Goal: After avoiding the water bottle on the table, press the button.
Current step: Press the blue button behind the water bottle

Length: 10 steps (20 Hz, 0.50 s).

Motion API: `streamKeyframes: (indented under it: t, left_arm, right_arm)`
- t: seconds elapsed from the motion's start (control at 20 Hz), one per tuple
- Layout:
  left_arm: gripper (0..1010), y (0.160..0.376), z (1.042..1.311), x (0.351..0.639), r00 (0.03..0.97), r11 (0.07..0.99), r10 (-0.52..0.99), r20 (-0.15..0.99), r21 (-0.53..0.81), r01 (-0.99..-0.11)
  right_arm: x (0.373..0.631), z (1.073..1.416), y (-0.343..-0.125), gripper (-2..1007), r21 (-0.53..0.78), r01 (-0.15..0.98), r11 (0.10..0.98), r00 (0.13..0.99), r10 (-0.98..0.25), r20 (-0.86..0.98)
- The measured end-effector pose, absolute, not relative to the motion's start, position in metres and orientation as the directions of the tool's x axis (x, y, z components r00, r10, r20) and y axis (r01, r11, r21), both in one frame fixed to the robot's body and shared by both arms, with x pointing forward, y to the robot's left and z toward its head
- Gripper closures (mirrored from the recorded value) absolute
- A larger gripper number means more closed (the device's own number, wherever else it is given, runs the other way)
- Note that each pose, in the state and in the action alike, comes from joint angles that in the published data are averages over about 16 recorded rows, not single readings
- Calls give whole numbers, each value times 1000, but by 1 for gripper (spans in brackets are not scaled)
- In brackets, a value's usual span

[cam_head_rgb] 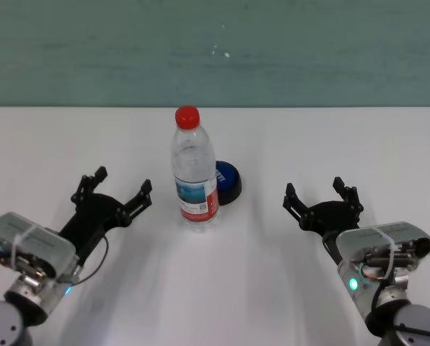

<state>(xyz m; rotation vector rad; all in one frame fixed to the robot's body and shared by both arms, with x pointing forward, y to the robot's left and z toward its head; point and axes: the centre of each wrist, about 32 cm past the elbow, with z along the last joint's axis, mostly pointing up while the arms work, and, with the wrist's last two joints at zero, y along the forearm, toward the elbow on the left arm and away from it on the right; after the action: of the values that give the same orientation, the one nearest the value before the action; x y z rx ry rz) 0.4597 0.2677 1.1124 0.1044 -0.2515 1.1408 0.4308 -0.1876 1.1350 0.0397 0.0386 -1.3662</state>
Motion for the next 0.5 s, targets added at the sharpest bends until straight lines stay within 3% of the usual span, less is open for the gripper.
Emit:
streamKeyframes:
  t: [0.5]
  left_arm:
    - [0, 267, 1112, 479, 379, 408, 885, 269, -57, -911]
  right_arm:
    - [431, 1135, -188, 1, 6, 979, 203, 203, -978, -51]
